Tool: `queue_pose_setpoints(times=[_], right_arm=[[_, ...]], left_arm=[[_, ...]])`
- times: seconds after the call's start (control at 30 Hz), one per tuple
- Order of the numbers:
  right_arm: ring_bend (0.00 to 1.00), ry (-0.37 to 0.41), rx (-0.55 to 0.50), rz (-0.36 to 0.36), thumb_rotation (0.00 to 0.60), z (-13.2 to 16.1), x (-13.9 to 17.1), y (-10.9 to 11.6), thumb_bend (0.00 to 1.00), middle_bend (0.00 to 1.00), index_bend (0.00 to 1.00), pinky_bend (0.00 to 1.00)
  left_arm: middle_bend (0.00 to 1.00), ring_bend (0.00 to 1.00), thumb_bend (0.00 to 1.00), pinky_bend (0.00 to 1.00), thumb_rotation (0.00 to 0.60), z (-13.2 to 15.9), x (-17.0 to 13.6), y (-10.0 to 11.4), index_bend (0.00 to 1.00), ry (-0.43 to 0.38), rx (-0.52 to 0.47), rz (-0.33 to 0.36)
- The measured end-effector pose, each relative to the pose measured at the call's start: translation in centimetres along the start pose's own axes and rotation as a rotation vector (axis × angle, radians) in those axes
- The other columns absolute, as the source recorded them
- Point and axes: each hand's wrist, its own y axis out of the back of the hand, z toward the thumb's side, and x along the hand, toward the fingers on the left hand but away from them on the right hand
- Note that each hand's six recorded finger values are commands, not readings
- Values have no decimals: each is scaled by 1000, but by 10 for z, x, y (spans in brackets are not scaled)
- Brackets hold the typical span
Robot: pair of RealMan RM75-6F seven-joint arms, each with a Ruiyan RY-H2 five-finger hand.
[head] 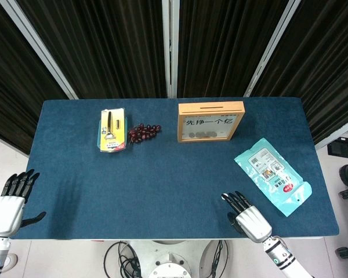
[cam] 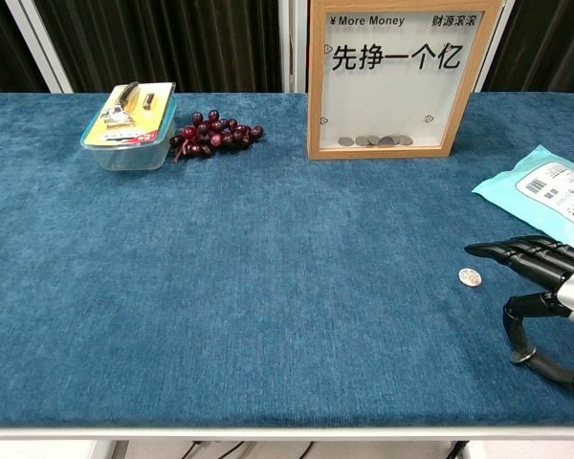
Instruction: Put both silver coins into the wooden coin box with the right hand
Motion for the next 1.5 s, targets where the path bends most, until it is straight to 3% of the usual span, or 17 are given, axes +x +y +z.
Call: queue_pose_setpoints(times=[0.23, 0.43, 0.53, 0.73, 0.97, 1.23, 1.5], right_arm=[[0, -22, -25, -51, 600, -7, -2, 15, 440, 7, 703, 0], [0, -63, -40, -133, 600, -26, -6, 49, 443, 9, 721, 0], [0, -81, -45, -190, 600, -37, -12, 77, 443, 10, 728, 0], [0, -110, -36, -324, 600, -54, -37, 154, 432, 10, 741, 0], [0, -231, -43, -422, 600, -79, -89, 238, 436, 9, 762, 0], [0, -308, -37, -366, 600, -79, -151, 279, 439, 10, 780, 0], [0, -377, -40, -260, 600, -63, -200, 287, 439, 28, 786, 0]], left_arm=[[0, 0, 15, 0, 600, 0, 0, 0, 0, -2, 1, -2], [0, 0, 14, 0, 600, 3, 0, 2, 0, -11, 1, 2], [0, 0, 14, 0, 600, 5, 0, 3, 0, -21, 2, 5], [0, 0, 15, 0, 600, 10, 1, 4, 0, -41, -4, 12], [0, 0, 15, 0, 600, 11, 1, 1, 0, -50, -10, -4], [0, 0, 15, 0, 600, 10, 0, 2, 0, -56, -14, -7], [0, 0, 14, 0, 600, 7, -1, 4, 0, -56, -19, -5]])
